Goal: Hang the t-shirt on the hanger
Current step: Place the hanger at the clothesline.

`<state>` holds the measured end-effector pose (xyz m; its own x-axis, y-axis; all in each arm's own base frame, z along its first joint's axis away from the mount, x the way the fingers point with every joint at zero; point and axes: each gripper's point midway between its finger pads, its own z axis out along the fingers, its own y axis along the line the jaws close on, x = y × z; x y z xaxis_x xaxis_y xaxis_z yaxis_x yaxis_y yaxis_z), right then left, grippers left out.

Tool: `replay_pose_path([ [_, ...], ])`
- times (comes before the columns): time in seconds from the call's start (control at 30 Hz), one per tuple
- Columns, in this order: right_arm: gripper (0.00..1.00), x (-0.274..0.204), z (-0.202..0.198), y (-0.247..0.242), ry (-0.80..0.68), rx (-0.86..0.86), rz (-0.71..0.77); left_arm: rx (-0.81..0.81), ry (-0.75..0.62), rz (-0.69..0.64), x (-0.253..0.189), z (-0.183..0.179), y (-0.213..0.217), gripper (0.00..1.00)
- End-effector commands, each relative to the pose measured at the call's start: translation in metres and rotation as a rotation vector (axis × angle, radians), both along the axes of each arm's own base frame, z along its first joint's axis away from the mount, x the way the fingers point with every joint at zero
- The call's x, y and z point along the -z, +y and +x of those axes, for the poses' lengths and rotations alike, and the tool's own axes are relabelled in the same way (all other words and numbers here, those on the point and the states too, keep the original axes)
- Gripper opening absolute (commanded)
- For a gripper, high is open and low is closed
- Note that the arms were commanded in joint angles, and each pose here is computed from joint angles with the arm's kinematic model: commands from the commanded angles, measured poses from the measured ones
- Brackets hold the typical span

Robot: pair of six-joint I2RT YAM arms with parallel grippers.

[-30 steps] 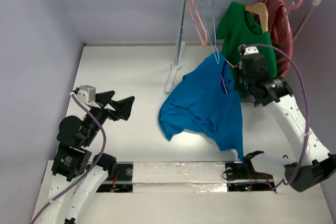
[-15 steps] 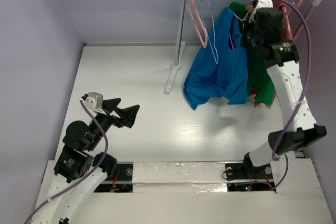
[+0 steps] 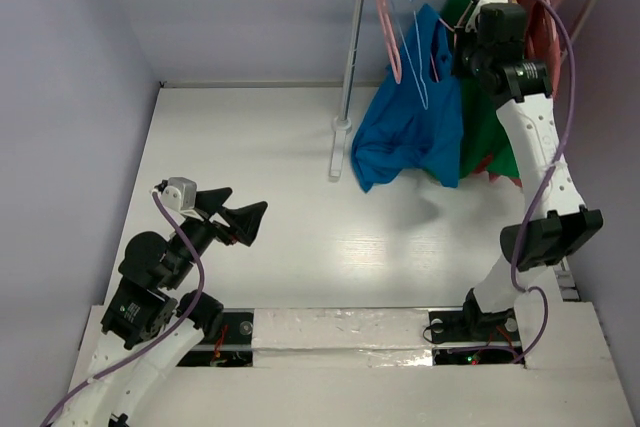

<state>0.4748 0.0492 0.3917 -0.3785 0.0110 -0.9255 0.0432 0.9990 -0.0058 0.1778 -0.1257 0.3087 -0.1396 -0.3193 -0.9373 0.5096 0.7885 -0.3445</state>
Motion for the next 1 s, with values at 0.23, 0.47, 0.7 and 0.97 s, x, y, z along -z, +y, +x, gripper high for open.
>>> replay_pose_path([
  [0.23, 0.0, -0.089, -0.068, 0.002, -0.277, -0.071, 0.088, -0.001, -0.048, -0.025, -0.015, 0.0, 0.0, 0.99],
  [0.47, 0.0, -0.098, -0.041, -0.009, -0.267, -0.014, 0.013, -0.004, -0.039, -0.02, -0.012, 0.002, -0.001, 0.99],
  [0.7, 0.0, -0.084, 0.003, -0.002, -0.225, -0.013, 0.012, -0.002, -0.035, -0.017, -0.011, 0.003, -0.001, 0.99],
  [0.97, 0.0, -0.044, 0.012, -0.002, -0.173, 0.004, 0.045, -0.005, -0.035, -0.018, -0.011, 0.003, -0.001, 0.99],
])
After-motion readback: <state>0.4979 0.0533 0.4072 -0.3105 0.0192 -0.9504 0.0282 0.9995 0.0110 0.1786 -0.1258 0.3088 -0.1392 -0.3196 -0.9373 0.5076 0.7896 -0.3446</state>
